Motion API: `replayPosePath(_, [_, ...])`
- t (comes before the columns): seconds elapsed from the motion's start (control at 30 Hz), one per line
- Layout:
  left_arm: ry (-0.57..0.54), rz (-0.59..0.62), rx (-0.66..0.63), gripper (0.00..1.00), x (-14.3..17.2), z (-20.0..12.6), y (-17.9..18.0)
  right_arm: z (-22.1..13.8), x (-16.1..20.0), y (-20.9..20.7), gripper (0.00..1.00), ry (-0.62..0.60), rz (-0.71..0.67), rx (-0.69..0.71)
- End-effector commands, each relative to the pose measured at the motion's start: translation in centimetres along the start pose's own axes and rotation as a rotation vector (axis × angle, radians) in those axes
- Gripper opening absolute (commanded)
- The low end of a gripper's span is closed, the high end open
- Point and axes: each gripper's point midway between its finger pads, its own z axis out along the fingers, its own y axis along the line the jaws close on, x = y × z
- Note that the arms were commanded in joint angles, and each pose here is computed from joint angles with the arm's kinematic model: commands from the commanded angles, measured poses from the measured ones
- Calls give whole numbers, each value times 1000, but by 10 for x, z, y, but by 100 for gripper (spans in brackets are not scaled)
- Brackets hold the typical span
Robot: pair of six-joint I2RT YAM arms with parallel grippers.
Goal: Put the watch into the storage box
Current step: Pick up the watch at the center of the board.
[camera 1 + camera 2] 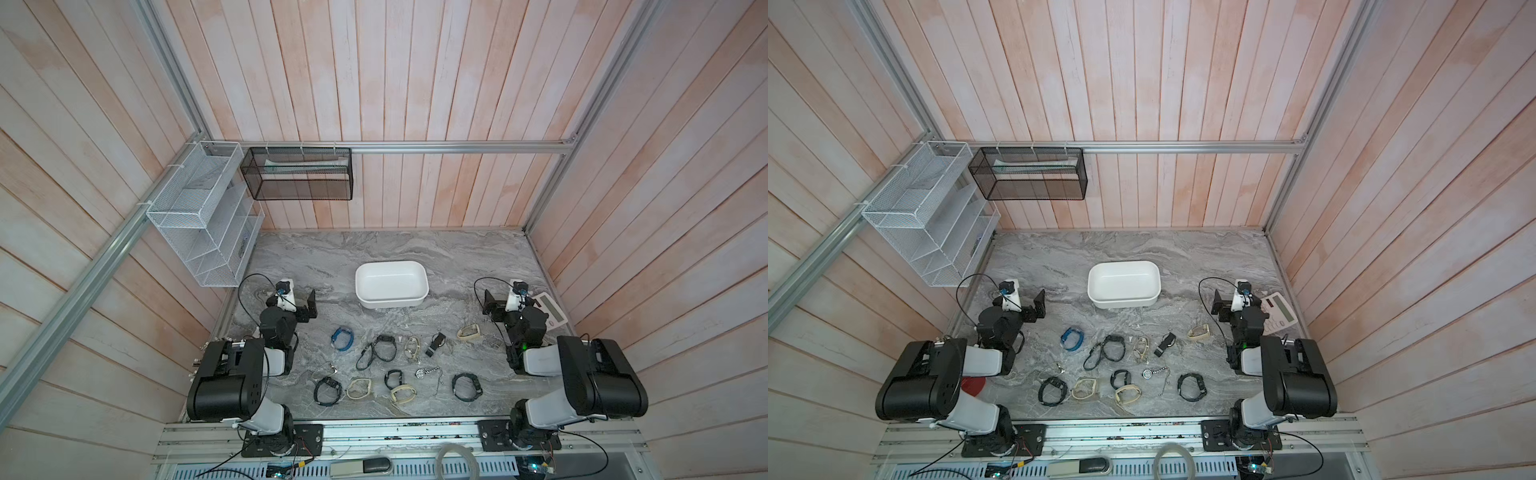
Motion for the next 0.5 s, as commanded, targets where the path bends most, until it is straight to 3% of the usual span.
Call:
replayPosePath(0.0, [-25, -3, 14, 99, -8, 4, -3, 5, -8, 1, 98, -23, 9, -4])
replayPosePath(0.47, [-24, -3, 15, 100, -8, 4, -3, 4, -8, 1, 98, -23, 8, -4])
